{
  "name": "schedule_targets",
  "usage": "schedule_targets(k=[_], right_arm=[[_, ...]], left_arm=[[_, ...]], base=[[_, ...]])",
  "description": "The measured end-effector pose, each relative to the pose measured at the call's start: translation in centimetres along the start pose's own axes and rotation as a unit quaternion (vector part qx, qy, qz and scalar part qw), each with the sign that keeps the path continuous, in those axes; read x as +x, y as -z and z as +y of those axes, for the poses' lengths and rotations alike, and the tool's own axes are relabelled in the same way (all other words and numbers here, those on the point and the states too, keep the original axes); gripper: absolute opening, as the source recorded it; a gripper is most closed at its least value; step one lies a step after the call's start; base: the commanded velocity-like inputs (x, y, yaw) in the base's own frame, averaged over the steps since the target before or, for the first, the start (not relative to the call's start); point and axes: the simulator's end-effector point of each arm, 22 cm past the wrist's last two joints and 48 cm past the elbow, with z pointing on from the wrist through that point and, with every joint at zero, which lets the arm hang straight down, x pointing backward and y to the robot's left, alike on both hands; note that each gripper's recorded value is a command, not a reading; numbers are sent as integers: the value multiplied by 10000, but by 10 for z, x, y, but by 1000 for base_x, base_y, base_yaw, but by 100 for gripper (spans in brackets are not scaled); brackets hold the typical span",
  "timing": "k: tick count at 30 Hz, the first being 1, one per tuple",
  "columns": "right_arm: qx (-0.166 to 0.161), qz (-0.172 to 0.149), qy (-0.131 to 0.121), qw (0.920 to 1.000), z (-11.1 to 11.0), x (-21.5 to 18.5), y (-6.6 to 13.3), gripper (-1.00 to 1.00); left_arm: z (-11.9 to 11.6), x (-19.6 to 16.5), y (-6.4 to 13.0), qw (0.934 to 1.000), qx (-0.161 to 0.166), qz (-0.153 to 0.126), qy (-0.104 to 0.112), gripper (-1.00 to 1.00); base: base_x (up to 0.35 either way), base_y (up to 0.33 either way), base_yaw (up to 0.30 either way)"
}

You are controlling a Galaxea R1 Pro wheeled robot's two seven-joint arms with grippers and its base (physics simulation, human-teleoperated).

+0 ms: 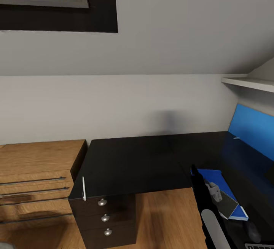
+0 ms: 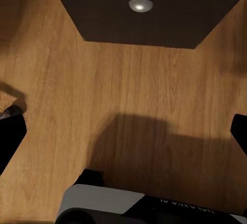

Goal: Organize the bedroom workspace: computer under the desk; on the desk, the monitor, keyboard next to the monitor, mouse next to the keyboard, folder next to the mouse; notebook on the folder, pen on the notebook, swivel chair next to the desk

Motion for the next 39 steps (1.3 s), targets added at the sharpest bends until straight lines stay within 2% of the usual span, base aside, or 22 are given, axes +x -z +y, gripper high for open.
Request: schedule_targets(k=[10, 18, 26, 35, 39], right_arm=[[62, -8, -18, 10000, 7, 0, 5, 100], [80, -54, -15, 10000, 6, -1, 6, 100], [273, 114, 89, 9995, -8, 19, 9, 100], [228, 245, 190, 9993, -1, 40, 14, 100], [415, 312, 250, 9983, -12, 49, 17, 100]], left_arm=[[2, -8, 12, 10000, -4, -41, 8, 100], [2, -10, 13, 10000, -7, -66, 16, 100], [3, -12, 13, 10000, -8, -86, 25, 100], [3, -13, 14, 9999, -7, -104, 27, 100], [2, -14, 14, 9999, -2, -112, 27, 100]], base=[[0, 0, 252], [0, 0, 254], [0, 0, 254], [0, 0, 254], [0, 0, 254]])
